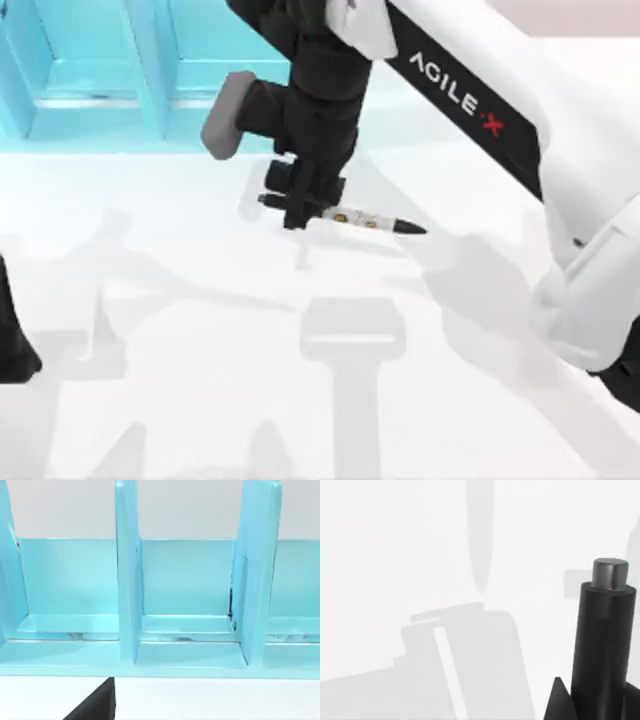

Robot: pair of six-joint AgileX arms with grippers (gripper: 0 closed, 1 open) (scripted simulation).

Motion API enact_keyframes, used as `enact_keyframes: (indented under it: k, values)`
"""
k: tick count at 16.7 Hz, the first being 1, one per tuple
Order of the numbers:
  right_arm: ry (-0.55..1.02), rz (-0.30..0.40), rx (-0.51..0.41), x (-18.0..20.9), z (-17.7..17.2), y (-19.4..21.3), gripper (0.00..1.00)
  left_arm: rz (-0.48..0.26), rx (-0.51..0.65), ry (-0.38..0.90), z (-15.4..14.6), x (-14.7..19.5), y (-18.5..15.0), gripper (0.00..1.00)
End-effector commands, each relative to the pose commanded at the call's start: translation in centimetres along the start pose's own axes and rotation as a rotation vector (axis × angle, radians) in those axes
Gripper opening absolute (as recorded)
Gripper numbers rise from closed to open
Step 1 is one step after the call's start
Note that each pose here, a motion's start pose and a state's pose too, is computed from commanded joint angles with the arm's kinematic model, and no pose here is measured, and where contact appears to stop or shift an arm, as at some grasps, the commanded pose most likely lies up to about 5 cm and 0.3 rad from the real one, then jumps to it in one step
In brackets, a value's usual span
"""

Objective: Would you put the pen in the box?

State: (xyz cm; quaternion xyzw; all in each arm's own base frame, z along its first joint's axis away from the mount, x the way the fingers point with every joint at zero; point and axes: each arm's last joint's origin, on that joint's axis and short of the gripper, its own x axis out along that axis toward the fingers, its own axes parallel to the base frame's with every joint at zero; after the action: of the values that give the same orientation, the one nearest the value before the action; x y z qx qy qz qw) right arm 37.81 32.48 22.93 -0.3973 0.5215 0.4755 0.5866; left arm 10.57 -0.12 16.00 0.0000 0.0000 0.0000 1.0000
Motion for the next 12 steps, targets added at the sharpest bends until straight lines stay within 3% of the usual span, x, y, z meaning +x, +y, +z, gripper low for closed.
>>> enact_keyframes:
  k: [3, 7, 9, 12]
  values:
    - [-0.054, -0.039, 0.342, -3.7, -6.4, -5.7, 0.0, 0.0, 0.0, 0.0, 0.0, 0.0, 0.0, 1.0]
    - [-0.157, -0.088, 0.956, -8.3, -20.5, -11.8, 0.0, 0.0, 0.0, 0.0, 0.0, 0.0, 0.0, 1.0]
    - [-0.229, -0.11, 1.288, -9.5, -28.7, -12.6, 0.0, 0.0, 0.0, 0.0, 0.0, 0.0, 0.0, 1.0]
    - [-0.366, -0.136, 1.765, -9.8, -40.3, -10.5, 0.0, 0.0, 0.0, 0.0, 0.0, 0.0, 0.0, 1.0]
